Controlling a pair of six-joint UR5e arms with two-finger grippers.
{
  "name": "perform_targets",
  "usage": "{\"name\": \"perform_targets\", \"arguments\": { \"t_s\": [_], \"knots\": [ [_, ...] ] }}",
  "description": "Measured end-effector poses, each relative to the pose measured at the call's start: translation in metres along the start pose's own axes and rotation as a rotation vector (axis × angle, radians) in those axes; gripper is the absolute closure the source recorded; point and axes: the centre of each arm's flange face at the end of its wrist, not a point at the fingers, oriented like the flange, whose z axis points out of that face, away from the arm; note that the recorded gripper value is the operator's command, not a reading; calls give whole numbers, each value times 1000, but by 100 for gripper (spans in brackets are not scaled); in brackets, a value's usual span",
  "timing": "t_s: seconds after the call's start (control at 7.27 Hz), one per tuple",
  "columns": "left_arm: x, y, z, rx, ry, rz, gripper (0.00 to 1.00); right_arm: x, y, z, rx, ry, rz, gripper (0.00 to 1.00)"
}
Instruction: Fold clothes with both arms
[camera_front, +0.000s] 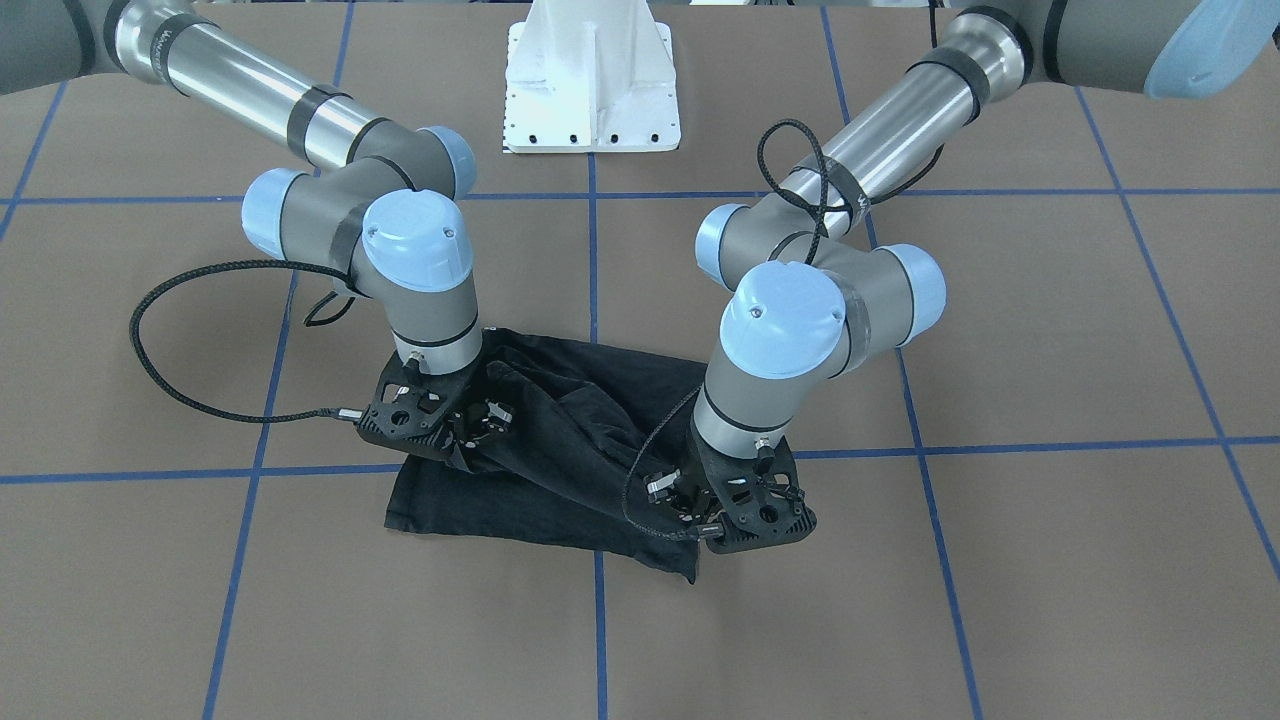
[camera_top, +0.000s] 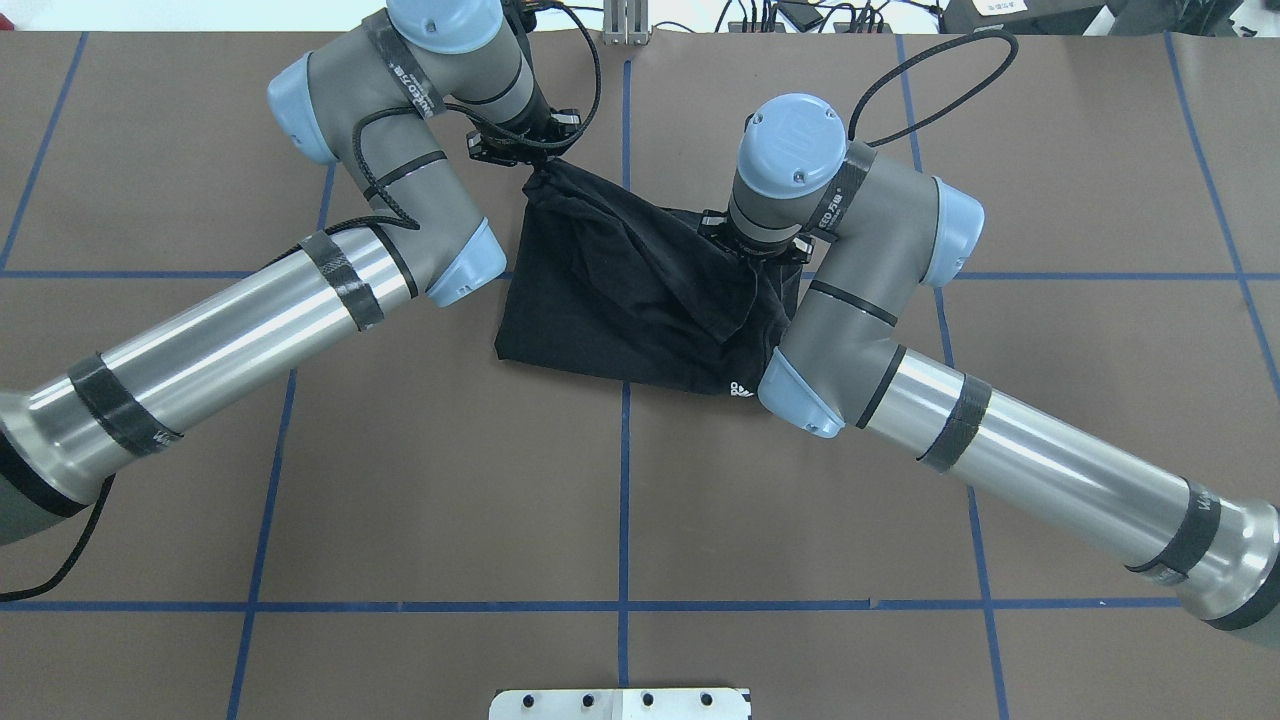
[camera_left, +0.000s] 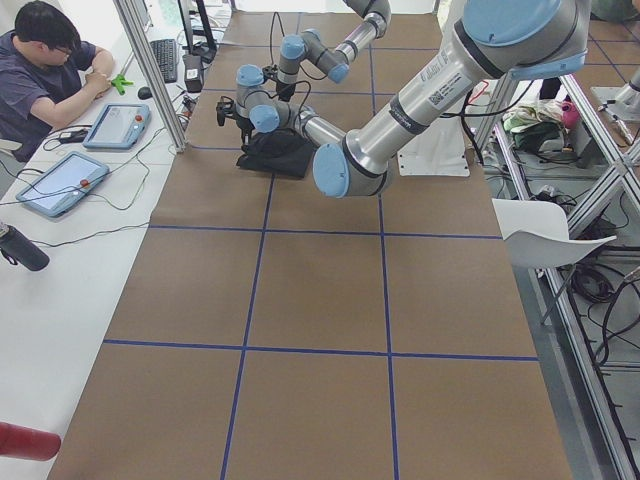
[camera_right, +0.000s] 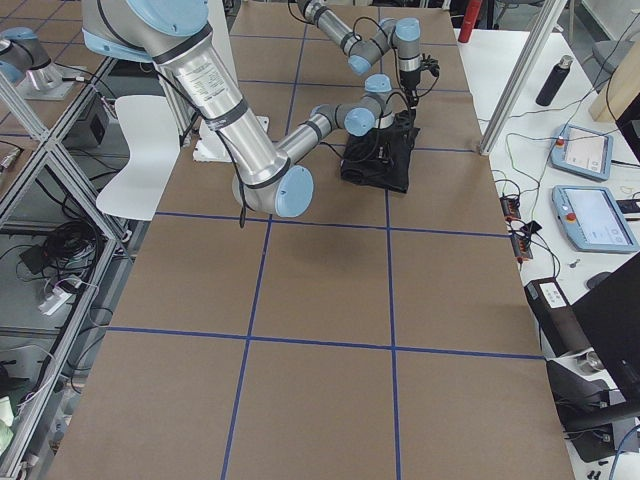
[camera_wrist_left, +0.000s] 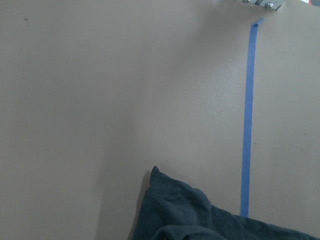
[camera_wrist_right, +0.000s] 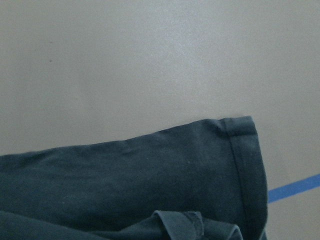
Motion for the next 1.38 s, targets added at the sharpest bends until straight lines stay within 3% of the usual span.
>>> {"name": "perform_targets", "arguments": {
  "t_s": [0.28, 0.55, 0.83, 0.96, 1.1, 1.38],
  "knots": [
    [-6, -24, -14, 22, 8, -16, 0, -6, -24, -11, -20, -14, -24, 0],
    [-20, -48, -45, -9, 50, 56, 0, -5, -56, -40, -132, -79, -49, 0],
    [-73, -41, -50, -36, 71, 199, 0, -14, -49, -69, -183, -142, -81, 0],
    [-93, -34, -48, -41, 71, 233, 0, -23, -24, -75, -188, -152, -111, 0],
    [-103, -30, -46, -44, 69, 246, 0, -35, 15, -74, -164, -120, -155, 0],
    [-112, -28, -44, -46, 67, 249, 0, -58, 95, -71, -72, 21, -338, 0]
  ]
}}
